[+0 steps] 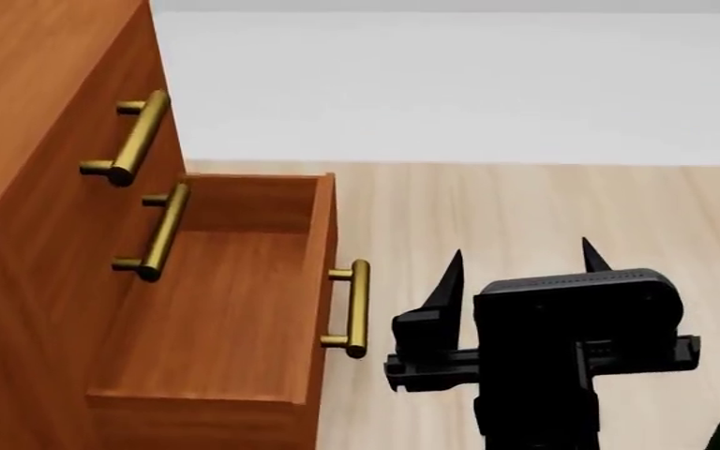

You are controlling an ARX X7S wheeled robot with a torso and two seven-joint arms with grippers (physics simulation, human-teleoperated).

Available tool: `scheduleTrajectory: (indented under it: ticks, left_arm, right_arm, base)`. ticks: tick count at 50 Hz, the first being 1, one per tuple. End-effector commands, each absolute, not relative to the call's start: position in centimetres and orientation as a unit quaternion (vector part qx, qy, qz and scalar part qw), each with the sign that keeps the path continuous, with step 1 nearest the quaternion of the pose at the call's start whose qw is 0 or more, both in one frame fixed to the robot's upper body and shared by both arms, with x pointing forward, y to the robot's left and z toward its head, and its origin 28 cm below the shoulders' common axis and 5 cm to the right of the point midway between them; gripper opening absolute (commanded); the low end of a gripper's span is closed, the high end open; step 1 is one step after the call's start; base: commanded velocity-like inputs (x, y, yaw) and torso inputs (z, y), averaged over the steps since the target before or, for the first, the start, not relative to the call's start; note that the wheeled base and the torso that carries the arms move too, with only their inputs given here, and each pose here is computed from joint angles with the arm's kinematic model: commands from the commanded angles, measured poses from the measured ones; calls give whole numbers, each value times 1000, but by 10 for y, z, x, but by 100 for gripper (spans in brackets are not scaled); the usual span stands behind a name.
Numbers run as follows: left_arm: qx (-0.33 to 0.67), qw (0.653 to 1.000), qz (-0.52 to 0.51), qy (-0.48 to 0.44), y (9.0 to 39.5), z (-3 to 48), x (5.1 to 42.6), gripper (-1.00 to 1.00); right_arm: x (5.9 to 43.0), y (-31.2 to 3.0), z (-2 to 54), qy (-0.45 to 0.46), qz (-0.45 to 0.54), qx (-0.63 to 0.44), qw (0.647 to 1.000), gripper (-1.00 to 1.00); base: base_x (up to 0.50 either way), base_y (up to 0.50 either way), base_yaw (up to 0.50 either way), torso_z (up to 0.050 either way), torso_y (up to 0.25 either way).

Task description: Put the wine bottle in the bottom drawer of the cabinet.

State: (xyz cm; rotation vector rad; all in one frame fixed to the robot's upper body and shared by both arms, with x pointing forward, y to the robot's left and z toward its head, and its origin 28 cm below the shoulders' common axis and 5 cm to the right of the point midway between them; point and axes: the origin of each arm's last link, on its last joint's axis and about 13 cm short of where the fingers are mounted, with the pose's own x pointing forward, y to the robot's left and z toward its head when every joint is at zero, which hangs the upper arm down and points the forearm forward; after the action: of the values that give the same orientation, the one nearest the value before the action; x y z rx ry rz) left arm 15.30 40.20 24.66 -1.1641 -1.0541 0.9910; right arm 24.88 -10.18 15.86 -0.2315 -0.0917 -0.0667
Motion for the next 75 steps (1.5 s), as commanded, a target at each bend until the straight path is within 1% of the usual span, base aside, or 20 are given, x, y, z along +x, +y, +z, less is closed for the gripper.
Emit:
scheduleTrajectory:
  ticks: [1, 16, 23, 31, 35, 45, 57, 62, 75]
  left_arm:
    - [-502, 601, 426, -453, 402, 247, 153, 100]
    - [-500, 604, 429, -448, 402, 252, 153, 100]
    - [-500, 605, 430, -447, 402, 247, 153, 100]
    - [-498, 609, 431, -441, 402, 246, 155, 100]
    - [-494, 612, 434, -440, 402, 246, 155, 100]
    - [-489, 616, 433, -439, 401, 247, 156, 100]
    - [-485, 622, 434, -436, 401, 247, 157, 100]
    - [-484, 625, 431, -435, 401, 247, 157, 100]
    - [-486, 623, 432, -435, 401, 246, 156, 100]
  right_arm:
    - [249, -102, 159, -45, -30, -115, 992, 100]
    - [249, -102, 158, -45, -29, -114, 992, 100]
    - [248, -104, 159, -48, -34, -104, 993, 100]
    - [231, -109, 162, -46, -36, -75, 996, 100]
    - [220, -111, 166, -43, -40, -78, 995, 100]
    - [198, -119, 163, -15, -62, -81, 995, 100]
    - [176, -133, 165, -3, -104, -57, 993, 100]
    - [170, -140, 168, -1, -139, -58, 989, 100]
    - [161, -153, 170, 5, -181, -46, 982, 100]
  base:
    - [211, 62, 0, 0, 0]
    - [221, 57, 0, 0, 0]
    - [232, 25, 0, 0, 0]
    - [56, 0, 0, 0, 0]
    - [0, 0, 0, 0, 0]
    - [0, 0, 0, 0, 0]
    - [0, 0, 0, 0, 0]
    - [0, 0, 0, 0, 0]
    - [0, 0, 0, 0, 0]
